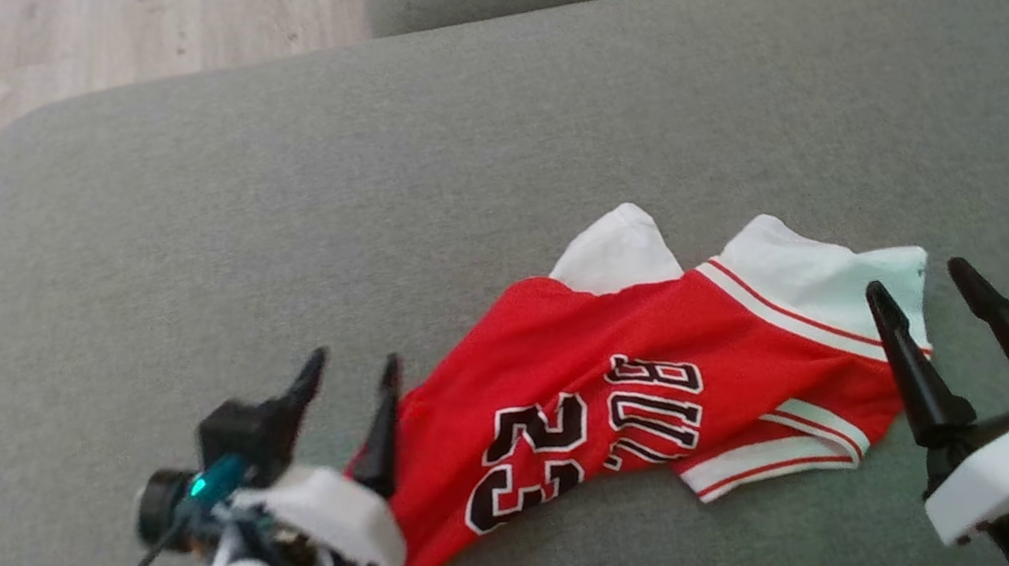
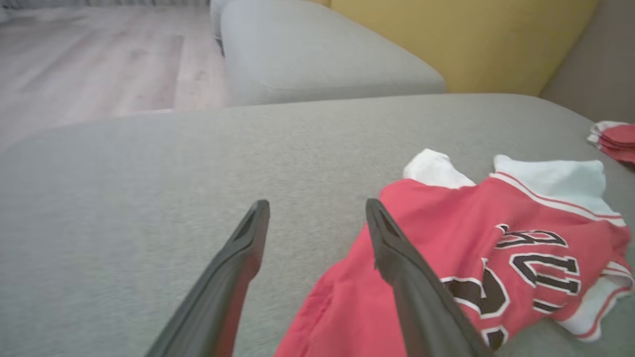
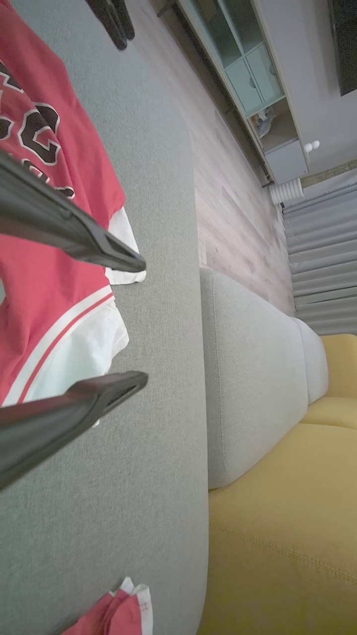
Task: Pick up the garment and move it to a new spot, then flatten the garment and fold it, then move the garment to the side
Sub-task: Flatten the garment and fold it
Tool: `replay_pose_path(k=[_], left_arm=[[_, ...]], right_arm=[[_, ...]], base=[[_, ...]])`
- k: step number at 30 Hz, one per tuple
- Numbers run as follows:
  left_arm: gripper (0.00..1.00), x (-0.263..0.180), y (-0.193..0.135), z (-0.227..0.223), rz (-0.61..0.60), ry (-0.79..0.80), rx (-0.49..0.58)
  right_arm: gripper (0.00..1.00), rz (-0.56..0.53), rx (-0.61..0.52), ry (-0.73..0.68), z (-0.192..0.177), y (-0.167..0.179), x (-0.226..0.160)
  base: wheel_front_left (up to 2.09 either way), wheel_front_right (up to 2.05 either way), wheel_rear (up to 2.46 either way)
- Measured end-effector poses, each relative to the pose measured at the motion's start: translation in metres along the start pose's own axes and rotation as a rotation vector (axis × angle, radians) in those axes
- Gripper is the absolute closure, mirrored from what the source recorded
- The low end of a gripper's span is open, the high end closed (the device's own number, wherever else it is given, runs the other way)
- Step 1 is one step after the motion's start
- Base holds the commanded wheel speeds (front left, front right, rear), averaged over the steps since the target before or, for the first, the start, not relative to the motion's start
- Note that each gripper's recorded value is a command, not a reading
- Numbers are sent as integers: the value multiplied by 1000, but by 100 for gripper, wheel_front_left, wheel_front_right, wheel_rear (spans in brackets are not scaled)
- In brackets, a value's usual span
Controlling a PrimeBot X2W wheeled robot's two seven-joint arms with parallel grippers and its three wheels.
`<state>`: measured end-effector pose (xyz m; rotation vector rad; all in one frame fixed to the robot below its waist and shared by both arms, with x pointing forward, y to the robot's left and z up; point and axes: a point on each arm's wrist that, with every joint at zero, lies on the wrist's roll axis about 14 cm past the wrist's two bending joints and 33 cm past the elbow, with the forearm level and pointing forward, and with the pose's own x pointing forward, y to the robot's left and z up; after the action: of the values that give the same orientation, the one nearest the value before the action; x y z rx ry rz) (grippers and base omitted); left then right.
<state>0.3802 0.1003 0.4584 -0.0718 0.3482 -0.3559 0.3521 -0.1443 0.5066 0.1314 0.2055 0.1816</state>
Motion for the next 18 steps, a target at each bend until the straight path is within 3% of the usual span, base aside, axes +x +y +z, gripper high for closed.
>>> replay_pose_path(k=[5, 14, 15, 16, 18], left_arm=[[0, 22, -26, -28, -116, 135, -27], [0, 23, -21, -90, -120, 380, -35], [54, 25, -20, -89, -121, 382, -36], [100, 27, -21, -87, -127, 378, -35], [100, 31, -18, -81, -121, 354, -29]], right_arm=[[0, -28, 14, 12, -4, -9, 1], [0, -67, 32, 34, -13, -21, -2], [0, -69, 32, 35, -14, -22, -2], [0, -69, 33, 36, -14, -22, -2], [0, -71, 34, 40, -16, -22, -1]], base=[[0, 0, 0], [0, 0, 0], [0, 0, 0], [0, 0, 0], [0, 0, 0]])
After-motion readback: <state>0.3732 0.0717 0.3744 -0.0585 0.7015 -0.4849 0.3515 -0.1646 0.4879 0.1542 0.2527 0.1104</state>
